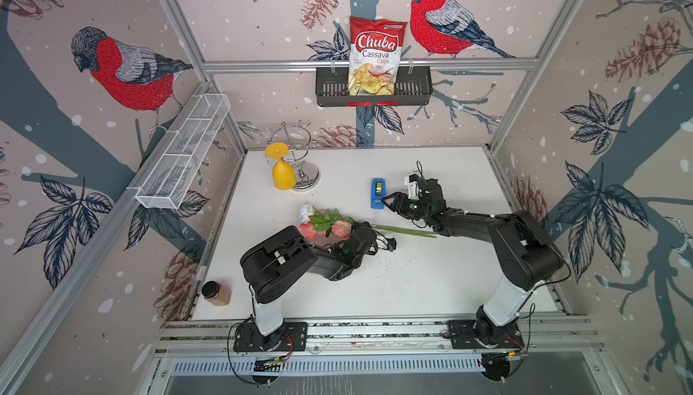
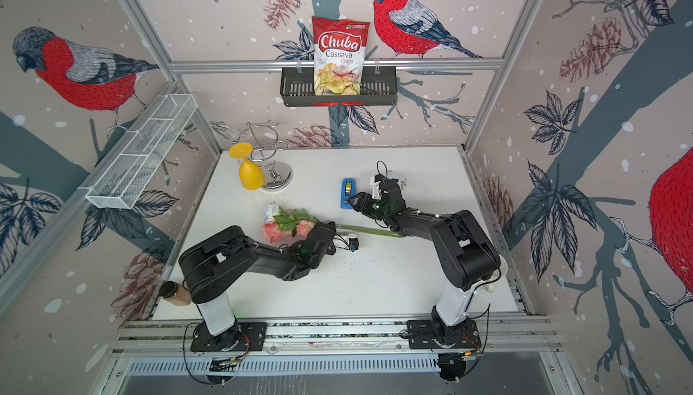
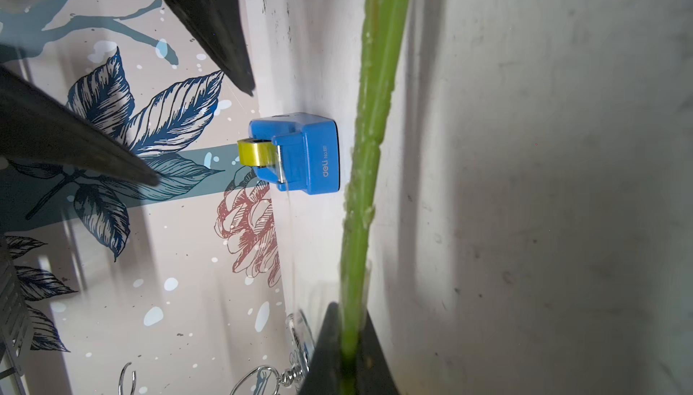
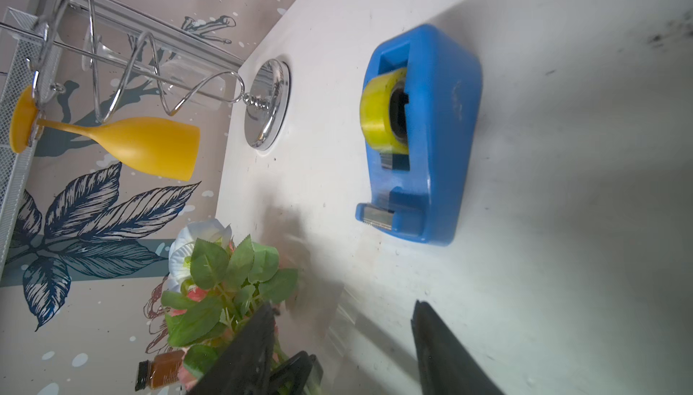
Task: Wrap bouquets with tape
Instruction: Wrap the tape around the bouquet, then tear off the tape using the Tape Cutter.
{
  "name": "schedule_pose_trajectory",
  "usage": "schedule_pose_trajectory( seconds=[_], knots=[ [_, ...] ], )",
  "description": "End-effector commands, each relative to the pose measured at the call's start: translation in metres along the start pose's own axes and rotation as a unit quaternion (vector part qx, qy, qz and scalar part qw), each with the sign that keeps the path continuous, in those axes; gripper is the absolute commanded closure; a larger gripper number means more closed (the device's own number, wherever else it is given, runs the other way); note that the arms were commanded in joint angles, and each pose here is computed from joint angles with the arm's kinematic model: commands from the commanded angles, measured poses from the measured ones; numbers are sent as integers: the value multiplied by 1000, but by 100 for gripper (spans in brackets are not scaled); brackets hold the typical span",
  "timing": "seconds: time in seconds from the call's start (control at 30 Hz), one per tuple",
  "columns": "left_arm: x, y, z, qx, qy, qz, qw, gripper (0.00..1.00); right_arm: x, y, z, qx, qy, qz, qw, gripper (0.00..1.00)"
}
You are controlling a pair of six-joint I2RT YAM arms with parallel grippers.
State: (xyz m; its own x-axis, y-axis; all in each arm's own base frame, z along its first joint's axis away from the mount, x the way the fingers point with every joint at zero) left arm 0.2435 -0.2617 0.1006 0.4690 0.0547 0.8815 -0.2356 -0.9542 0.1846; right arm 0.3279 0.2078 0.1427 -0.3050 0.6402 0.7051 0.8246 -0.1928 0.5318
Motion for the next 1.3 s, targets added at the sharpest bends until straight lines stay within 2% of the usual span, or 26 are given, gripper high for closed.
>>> schedule_pose_trajectory(
  seconds=[0.0, 0.13, 0.47, 0.77, 0.87, 0.97, 1.07, 1.27],
  knots=[
    [1, 4, 1, -2, 12, -7, 1000, 100, 4, 4, 8, -8, 20, 3, 1000, 46],
    [-5, 2, 2, 2, 12, 0, 1000, 100, -1, 2, 16, -2, 10, 9, 1000, 53],
    [-8, 1, 2, -1, 8, 1, 1000, 100, -4, -3, 32, 2, 12, 18, 1000, 56],
    [-8, 1, 1, -4, 13, 2, 1000, 100, -11, -14, 49, 13, 2, 41, 999, 68],
    [-8, 0, 0, -4, 14, 3, 1000, 100, -11, -18, 48, 8, -2, 43, 999, 78],
    [-7, -1, -2, -6, 19, 2, 1000, 100, -11, -22, 47, 5, -11, 47, 999, 100],
    [-4, 0, -4, -7, 36, -7, 999, 100, -12, -31, 48, 5, -18, 57, 998, 100],
    [4, 3, -11, -16, 64, -11, 998, 100, -23, -51, 58, 27, -82, 80, 993, 100]
  ],
)
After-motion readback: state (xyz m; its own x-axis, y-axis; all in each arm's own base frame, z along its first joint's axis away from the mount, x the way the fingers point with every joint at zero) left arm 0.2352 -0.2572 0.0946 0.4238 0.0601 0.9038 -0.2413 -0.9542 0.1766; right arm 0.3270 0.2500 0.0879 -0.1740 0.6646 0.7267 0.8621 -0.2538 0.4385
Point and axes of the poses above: each gripper's point midway between its finger pads, its own z axis out along the fingers, its own x axis along the line the jaws close on, y = z × x, the point moved 10 cm from there along -z, back along the fingers, and after that the axes turned 7 degrees about -z, right-handed, at the moved point
